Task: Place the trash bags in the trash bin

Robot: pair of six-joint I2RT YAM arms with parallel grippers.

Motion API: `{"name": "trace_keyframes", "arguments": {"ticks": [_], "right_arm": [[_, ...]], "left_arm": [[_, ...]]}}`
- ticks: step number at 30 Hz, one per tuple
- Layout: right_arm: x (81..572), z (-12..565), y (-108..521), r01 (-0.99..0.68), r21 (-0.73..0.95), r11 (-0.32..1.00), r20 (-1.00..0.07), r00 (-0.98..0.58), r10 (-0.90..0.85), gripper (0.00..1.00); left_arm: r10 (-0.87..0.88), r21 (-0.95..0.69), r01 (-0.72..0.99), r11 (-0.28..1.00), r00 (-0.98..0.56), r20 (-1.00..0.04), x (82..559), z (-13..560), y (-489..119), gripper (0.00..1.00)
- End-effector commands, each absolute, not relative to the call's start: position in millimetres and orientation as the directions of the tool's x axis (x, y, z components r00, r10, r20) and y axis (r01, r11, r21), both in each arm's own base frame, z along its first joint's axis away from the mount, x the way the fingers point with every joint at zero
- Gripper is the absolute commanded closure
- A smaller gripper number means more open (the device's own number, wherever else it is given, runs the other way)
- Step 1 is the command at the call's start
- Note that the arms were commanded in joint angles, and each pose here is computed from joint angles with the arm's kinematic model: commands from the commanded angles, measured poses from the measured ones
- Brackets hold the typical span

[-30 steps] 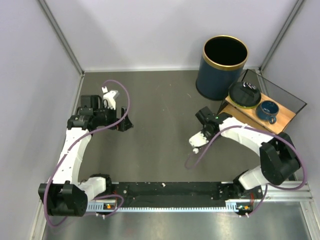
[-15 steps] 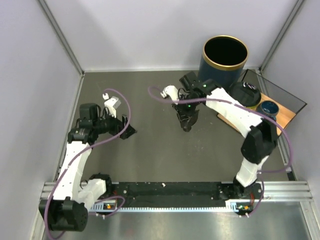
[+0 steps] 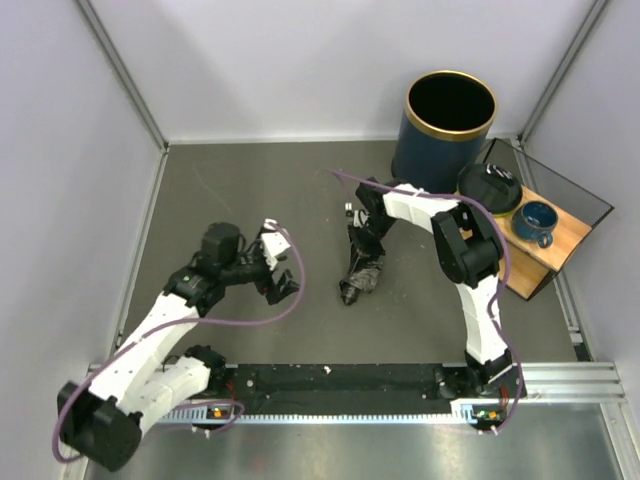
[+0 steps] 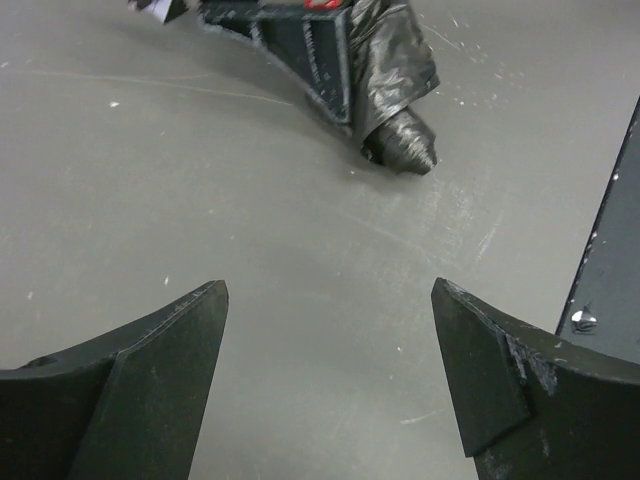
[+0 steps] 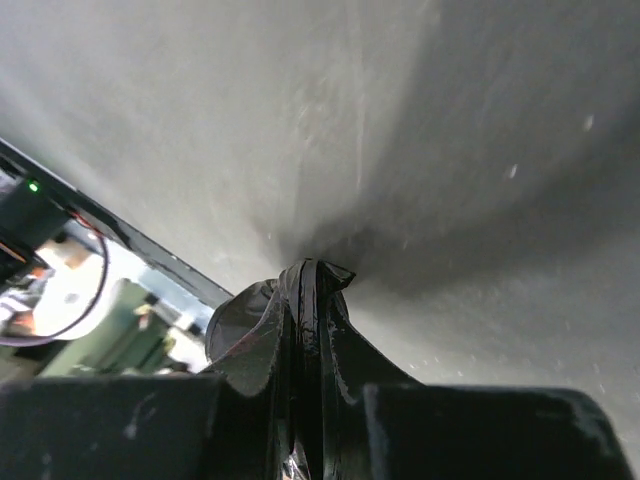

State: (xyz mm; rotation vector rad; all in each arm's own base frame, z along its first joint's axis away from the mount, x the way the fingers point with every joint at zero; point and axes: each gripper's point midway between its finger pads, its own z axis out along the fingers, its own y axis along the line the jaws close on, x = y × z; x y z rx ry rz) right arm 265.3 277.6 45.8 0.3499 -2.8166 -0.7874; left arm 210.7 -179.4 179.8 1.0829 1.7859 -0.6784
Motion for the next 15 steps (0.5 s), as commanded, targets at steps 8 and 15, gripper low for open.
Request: {"name": "trace_keyframes", "arguments": {"ticks": [8,15], "right_arm": [[292.2,48.5,313.5,-0.005,0.628,0.778,0.197,-0.966,-0.165,0.25],[326.7,69.6,304.1,-0.037,0.658,0.752,0.100,-0.986,-0.136,0.09]], "left_arm": [[0.497,0.244,0.924,0.295,0.070,-0.865,249.5,178.8,-285.5,0.14],[0.520,0.240,0.937,0.254,0.077,-0.851,242.1,163.0,-327.7,0.06]]}}
